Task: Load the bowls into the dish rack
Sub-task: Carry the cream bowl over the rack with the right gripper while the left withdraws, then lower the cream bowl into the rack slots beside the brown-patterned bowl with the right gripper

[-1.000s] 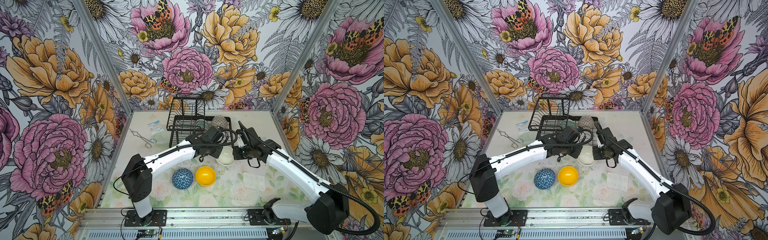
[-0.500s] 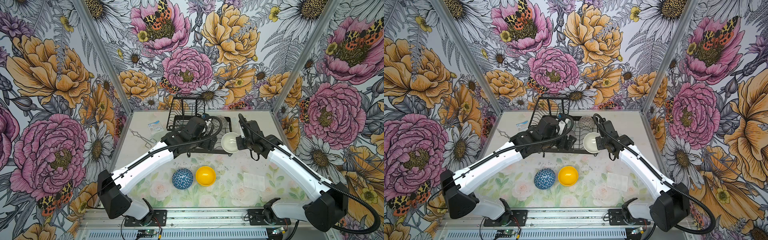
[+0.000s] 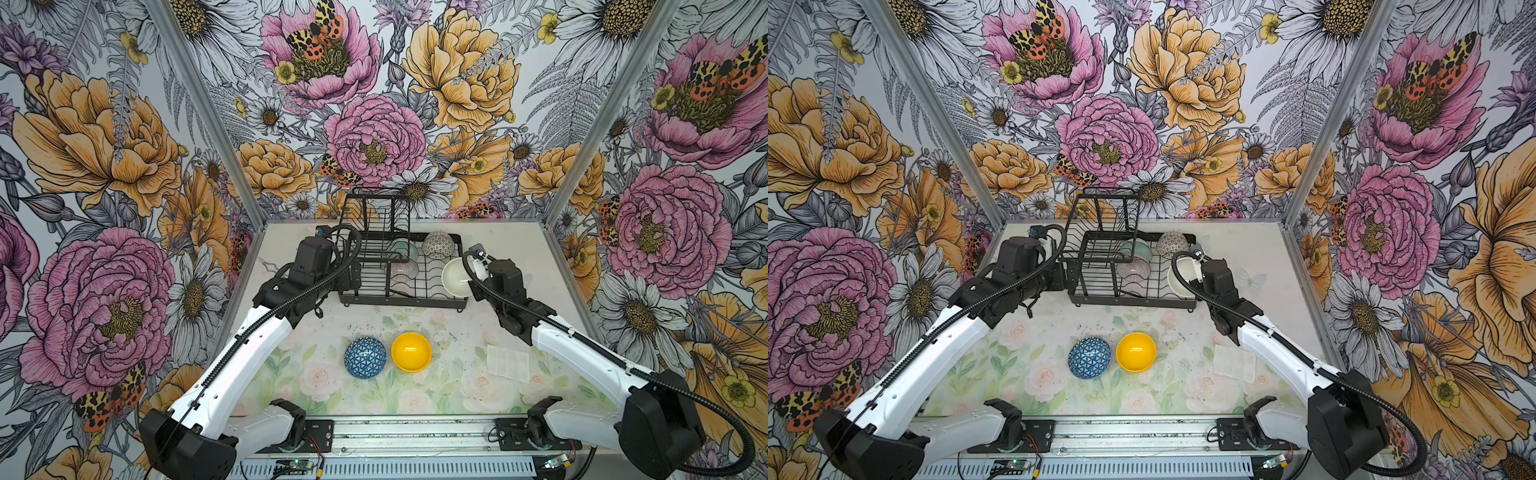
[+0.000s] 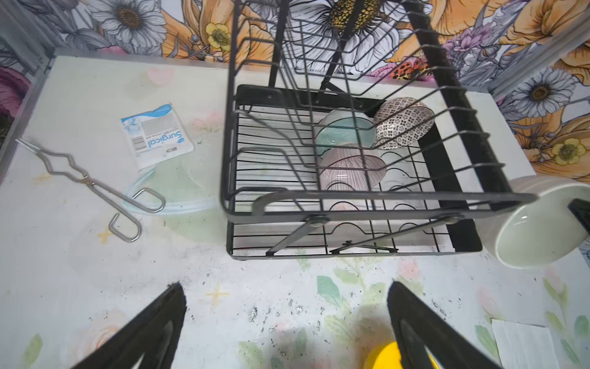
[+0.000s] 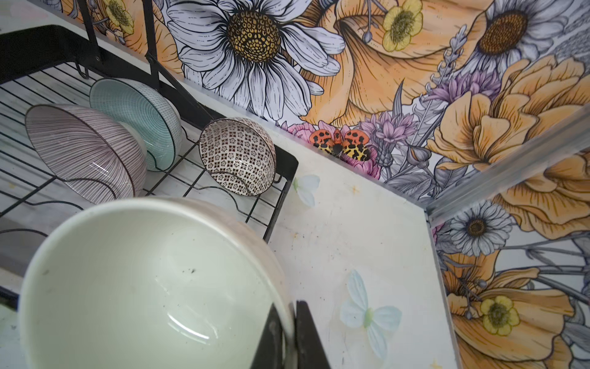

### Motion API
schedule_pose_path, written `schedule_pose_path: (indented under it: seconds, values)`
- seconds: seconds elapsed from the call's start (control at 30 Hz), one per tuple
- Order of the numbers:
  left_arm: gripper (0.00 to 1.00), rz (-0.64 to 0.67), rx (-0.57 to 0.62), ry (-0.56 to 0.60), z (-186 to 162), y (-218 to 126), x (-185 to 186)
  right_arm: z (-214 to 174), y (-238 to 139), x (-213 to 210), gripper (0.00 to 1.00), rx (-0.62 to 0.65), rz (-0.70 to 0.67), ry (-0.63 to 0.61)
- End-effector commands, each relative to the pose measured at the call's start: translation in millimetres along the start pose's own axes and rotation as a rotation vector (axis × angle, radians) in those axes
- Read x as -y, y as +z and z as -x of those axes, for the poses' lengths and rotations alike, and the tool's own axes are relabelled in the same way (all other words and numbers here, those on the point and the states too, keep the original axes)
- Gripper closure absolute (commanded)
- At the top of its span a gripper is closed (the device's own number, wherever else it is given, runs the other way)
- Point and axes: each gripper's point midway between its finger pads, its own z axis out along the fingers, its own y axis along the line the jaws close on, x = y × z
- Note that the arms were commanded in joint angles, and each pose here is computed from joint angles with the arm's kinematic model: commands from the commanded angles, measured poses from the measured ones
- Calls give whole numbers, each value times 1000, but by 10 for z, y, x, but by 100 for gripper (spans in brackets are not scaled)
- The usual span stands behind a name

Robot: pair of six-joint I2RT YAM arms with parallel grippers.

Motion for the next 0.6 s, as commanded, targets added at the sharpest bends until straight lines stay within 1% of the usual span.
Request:
schedule_pose_path:
  seconds: [0.0,0.13,0.33,0.57]
  values:
    - [1,35,-37,-68,-125,38,-249,801,-19,228,100,302,-107,-47]
    - [1,59,-88,-123,-287,166,-462,859,195,152,100,335,-133,-132]
    - [1,52,-130,-168,-471,308,-580,867,467,71,100,393,-222,-321]
    - [1,42,-145,-181,-530,376,-588,909,728,-1,100,438,-303,-399]
